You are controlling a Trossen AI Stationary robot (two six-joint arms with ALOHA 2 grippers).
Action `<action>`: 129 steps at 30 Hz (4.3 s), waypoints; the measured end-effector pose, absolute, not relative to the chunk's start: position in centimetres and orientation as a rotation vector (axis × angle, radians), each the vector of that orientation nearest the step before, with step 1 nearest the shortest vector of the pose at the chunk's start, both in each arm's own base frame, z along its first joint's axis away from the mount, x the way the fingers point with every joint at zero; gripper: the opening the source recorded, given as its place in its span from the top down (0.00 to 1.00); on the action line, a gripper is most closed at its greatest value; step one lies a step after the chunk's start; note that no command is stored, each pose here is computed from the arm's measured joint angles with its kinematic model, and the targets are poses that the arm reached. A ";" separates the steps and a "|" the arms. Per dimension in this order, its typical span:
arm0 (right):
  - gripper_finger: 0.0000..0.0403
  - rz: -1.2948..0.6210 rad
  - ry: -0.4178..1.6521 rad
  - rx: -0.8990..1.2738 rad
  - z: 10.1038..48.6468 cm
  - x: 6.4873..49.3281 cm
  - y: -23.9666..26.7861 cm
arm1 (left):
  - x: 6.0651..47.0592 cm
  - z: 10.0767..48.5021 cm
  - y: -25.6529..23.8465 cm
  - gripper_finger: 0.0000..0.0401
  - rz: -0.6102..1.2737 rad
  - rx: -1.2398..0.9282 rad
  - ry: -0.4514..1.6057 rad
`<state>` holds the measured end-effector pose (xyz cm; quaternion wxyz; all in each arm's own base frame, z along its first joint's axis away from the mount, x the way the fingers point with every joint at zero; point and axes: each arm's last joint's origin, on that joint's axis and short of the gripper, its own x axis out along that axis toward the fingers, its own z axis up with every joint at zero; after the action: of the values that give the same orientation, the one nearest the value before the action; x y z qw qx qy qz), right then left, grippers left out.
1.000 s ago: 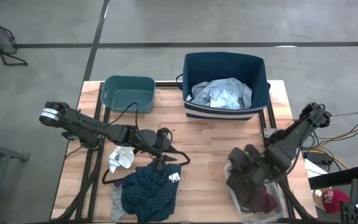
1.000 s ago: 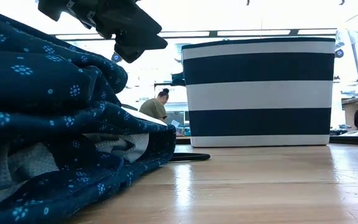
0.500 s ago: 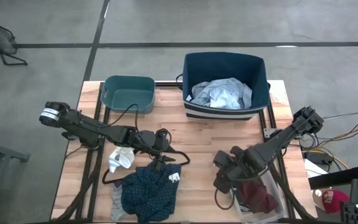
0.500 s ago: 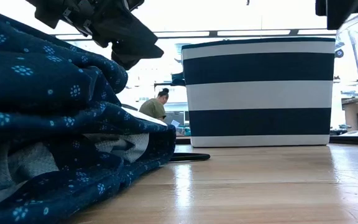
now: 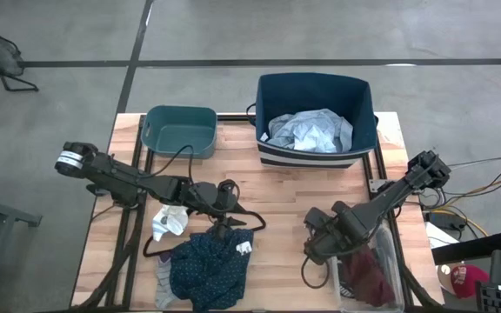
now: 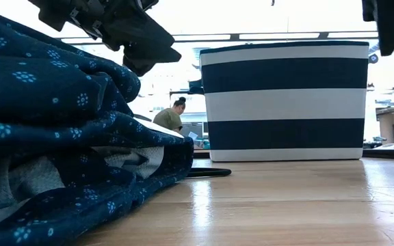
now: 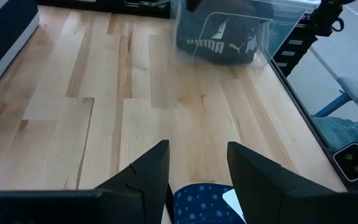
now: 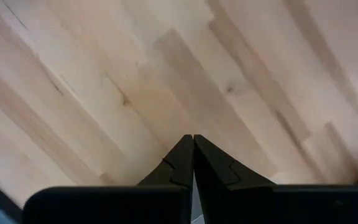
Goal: Pick & Place Cloths
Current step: Put the red underwear into the transparent bin, then put the blue polo shirt into the blue bin
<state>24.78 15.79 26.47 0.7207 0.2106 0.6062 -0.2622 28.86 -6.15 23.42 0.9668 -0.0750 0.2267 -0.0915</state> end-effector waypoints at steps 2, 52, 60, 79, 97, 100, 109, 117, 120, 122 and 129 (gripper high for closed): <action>0.98 -0.573 1.300 0.442 26.9 25.0 15.8 | 28.8 23.3 -6.1 0.58 -0.182 -0.165 0.473; 0.98 -0.539 0.842 0.053 26.3 28.0 15.0 | 22.5 17.7 -21.6 0.11 -0.176 -0.242 0.797; 0.98 -0.533 0.839 0.050 26.3 28.1 15.0 | 23.7 14.1 -21.4 0.16 -0.107 -0.187 0.878; 0.98 -0.525 0.802 0.014 26.1 28.5 15.0 | 25.2 12.0 -19.6 0.91 -0.168 -0.112 0.952; 0.98 -0.381 0.687 -0.185 26.5 29.5 16.5 | 23.3 24.4 -14.7 0.91 -0.133 0.070 0.597; 0.98 -0.383 0.689 -0.185 26.1 29.4 16.4 | 22.7 25.9 -13.6 0.91 -0.041 0.132 0.568; 0.98 -0.319 0.550 -0.165 24.8 30.4 16.9 | 23.3 31.0 -10.9 0.91 0.209 0.160 0.391; 0.88 -0.353 0.537 -0.141 23.1 30.7 15.5 | 24.3 35.2 -8.9 0.91 0.362 0.140 0.287; 0.77 -0.350 0.519 -0.131 22.4 30.6 15.4 | 24.4 37.2 -8.5 0.91 0.374 0.145 0.247; 0.69 -0.341 0.503 -0.112 22.0 30.6 15.3 | 24.3 38.7 -8.2 0.91 0.380 0.147 0.215; 0.41 -0.303 0.325 -0.045 21.4 30.7 15.2 | 23.7 43.7 -7.8 0.91 0.387 0.123 0.057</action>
<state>30.73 15.18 21.35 0.9752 -0.0225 0.1611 -0.1503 23.74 -7.78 43.67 0.9791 0.0613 0.0284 0.1919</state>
